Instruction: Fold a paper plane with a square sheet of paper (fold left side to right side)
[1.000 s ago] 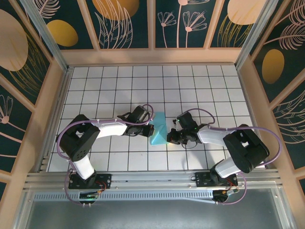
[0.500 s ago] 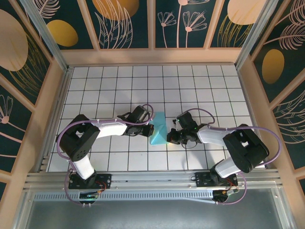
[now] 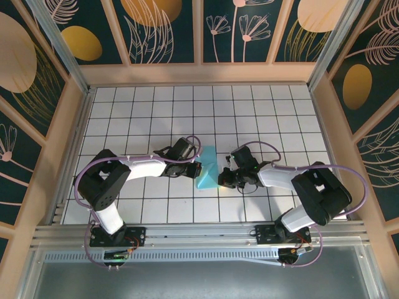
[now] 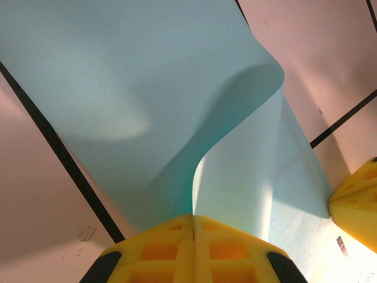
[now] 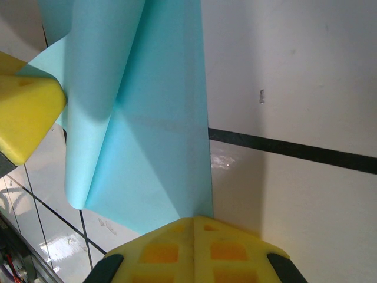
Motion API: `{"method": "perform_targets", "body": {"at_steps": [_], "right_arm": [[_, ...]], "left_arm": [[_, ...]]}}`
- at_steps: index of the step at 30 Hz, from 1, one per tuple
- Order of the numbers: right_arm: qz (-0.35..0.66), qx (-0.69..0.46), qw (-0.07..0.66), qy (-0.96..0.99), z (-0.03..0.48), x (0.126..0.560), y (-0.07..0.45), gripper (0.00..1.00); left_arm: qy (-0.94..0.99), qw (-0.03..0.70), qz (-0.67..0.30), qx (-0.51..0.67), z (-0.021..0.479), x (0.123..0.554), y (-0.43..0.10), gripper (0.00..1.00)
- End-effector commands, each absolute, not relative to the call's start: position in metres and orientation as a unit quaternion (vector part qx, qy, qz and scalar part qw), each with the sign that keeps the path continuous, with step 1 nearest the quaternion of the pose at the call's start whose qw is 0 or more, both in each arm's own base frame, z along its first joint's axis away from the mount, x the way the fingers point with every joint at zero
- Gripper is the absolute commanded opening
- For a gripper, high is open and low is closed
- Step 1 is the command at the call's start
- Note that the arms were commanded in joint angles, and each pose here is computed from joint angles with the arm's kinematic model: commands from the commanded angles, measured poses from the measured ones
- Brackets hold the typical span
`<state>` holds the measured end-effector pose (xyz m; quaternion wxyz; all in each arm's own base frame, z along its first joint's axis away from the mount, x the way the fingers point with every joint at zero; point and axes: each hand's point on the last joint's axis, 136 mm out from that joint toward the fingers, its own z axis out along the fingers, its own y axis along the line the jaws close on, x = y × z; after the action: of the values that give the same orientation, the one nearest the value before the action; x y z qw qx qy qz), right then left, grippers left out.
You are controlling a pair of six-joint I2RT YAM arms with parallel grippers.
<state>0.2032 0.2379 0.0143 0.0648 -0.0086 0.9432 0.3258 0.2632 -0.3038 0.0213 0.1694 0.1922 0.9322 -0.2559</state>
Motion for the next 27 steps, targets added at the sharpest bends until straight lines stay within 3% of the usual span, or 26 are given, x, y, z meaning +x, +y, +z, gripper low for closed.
{"method": "perform_targets", "body": {"at_steps": [1, 27], "right_arm": [[0.281, -0.003, 0.046, 0.959, -0.0052, 0.1942, 0.2240, 0.00], [0.282, -0.004, 0.043, 0.958, -0.0069, 0.1933, 0.2245, 0.00]], "left_arm": [[0.932, 0.177, -0.249, 0.194, 0.0228, 0.2720, -0.3036, 0.00], [0.925, 0.183, -0.269, 0.197, 0.0267, 0.2721, -0.3100, 0.00]]}}
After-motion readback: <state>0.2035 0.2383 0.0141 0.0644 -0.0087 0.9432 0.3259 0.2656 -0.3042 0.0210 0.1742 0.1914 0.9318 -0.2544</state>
